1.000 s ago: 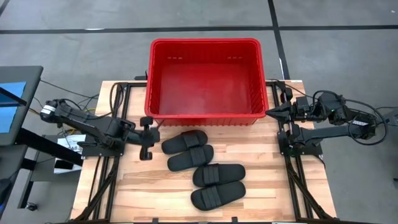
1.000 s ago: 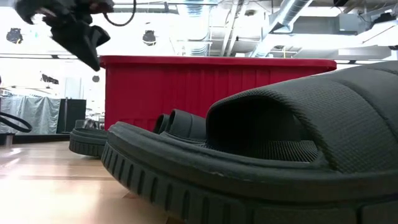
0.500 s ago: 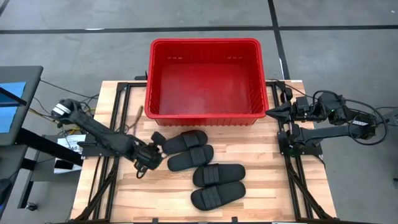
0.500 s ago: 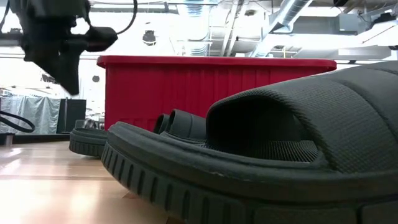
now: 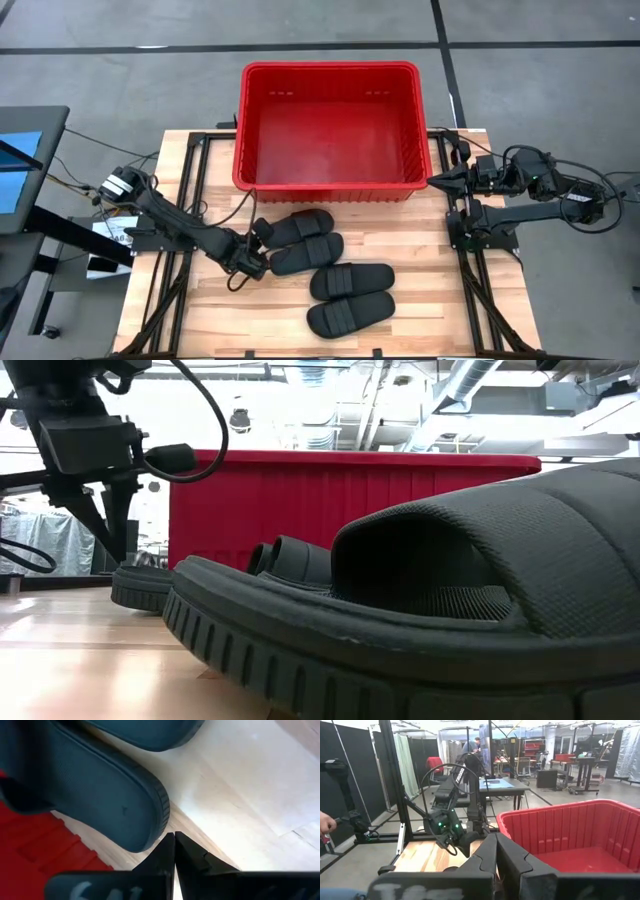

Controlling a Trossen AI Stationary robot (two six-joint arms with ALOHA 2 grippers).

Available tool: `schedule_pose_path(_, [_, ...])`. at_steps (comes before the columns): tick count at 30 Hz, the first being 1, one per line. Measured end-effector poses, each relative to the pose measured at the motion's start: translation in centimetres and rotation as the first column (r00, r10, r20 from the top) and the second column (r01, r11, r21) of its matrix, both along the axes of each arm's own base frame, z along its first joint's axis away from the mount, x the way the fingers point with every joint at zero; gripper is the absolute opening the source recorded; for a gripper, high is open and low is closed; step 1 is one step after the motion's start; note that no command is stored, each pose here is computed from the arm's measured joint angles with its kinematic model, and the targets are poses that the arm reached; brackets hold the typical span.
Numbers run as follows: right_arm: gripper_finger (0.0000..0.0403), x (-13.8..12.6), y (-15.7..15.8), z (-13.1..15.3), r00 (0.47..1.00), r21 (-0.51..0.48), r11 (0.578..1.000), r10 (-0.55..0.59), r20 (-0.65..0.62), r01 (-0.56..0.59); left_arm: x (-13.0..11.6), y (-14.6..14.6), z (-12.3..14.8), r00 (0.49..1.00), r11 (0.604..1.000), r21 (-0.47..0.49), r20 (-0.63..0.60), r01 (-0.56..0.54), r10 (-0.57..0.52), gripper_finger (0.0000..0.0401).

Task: Pick and place slides into bin
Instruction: Put the black slipper into the red bin

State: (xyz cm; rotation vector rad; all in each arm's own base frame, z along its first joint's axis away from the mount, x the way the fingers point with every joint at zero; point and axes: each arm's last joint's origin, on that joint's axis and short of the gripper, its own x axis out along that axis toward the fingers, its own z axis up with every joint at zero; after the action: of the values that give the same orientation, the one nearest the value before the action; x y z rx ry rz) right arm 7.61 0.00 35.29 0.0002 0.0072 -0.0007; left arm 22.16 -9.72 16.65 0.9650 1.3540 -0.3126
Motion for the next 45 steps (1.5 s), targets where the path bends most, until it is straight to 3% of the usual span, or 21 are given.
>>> schedule_pose_path(9, [0.0, 0.0, 0.0, 0.0, 1.0, 0.0, 1.0, 0.0, 0.0, 0.0, 0.0, 0.0, 0.0, 0.998, 0.998, 0.032, -0.014, 0.057, -0.056, 0.0])
schedule_pose_path(16, [0.0, 0.0, 0.0, 0.0, 1.0, 0.0, 1.0, 0.0, 0.001, 0.0, 0.3, 0.3, 0.2, 0.995, 0.983, 0.157, 0.022, 0.09, -0.095, 0.0])
schedule_pose_path(31, [0.0, 0.0, 0.0, 0.0, 1.0, 0.0, 1.0, 0.0, 0.0, 0.0, 0.8, 0.5, 0.1, 0.995, 0.987, 0.133, 0.034, 0.091, -0.097, 0.0082])
schedule_pose_path(38, [0.0, 0.0, 0.0, 0.0, 1.0, 0.0, 1.0, 0.0, 0.0, 0.0, 0.9, 0.4, 0.0, 0.993, 0.993, 0.015, 0.006, 0.115, -0.115, 0.0087])
schedule_pose_path(45, [0.0, 0.0, 0.0, 0.0, 1.0, 0.0, 1.0, 0.0, 0.0, 0.0, 1.4, 0.2, 0.1, 0.991, 0.993, 0.026, 0.059, 0.116, -0.118, 0.0087])
